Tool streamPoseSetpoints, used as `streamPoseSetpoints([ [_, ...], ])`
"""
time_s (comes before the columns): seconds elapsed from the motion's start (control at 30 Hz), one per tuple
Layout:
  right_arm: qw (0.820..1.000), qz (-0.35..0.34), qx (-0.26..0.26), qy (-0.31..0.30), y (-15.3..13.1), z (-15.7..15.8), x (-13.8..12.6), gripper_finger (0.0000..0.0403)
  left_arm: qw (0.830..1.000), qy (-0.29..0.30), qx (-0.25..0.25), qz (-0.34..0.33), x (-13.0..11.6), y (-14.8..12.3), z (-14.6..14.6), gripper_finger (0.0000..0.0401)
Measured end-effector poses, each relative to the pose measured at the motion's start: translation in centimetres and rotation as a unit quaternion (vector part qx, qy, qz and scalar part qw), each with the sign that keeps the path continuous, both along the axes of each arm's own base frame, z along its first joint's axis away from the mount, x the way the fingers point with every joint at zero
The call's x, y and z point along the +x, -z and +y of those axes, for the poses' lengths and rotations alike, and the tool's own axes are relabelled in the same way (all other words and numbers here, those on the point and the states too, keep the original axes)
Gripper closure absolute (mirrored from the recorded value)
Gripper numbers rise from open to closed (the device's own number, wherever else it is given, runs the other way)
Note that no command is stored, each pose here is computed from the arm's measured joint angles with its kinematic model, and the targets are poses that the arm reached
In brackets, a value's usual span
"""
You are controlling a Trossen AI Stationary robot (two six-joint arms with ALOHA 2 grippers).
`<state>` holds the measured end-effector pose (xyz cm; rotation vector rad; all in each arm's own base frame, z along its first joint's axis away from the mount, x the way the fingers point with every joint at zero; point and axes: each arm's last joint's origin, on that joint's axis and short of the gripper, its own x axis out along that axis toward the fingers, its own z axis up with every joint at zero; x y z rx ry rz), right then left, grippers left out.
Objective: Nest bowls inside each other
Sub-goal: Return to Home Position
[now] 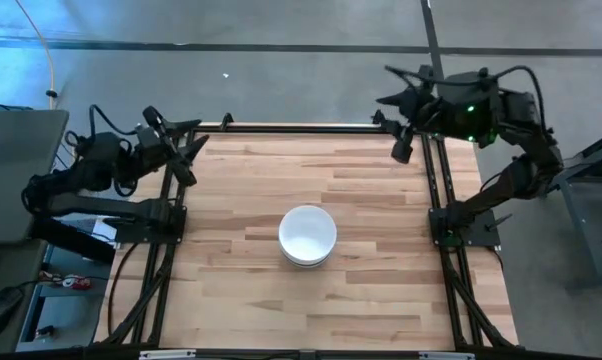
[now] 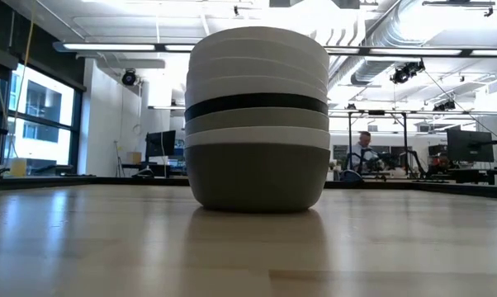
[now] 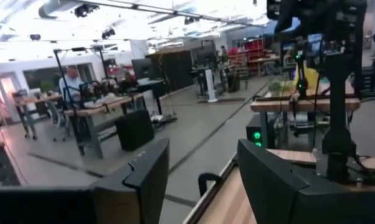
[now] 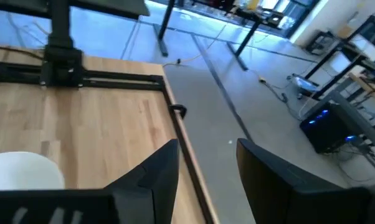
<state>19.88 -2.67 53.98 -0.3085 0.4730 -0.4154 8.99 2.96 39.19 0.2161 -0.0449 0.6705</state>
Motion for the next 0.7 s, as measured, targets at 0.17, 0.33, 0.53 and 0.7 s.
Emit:
streamPoseSetpoints([
  [0.17, 0.999, -0.024, 0.012, -0.018, -0.8, -0.6, -2.2, 0.0249, 0.999, 0.048, -0.02, -0.005, -0.3, 0.2, 0.4, 0.0224],
  [0.33, 0.995, -0.059, 0.043, -0.065, -1.5, -0.3, -4.4, 0.0249, 0.993, 0.085, -0.08, 0.021, -0.2, 1.3, 0.5, 0.0224],
  [0.53, 0.99, -0.094, 0.052, -0.094, 0.0, 0.1, -5.5, 0.0249, 0.986, 0.117, -0.117, -0.005, 0.5, 3.1, 0.6, 0.0224],
  [0.7, 0.981, -0.154, 0.048, -0.104, 2.8, 0.3, -6.5, 0.0249, 0.981, 0.126, -0.14, -0.043, 1.2, 5.5, 0.8, 0.0224],
])
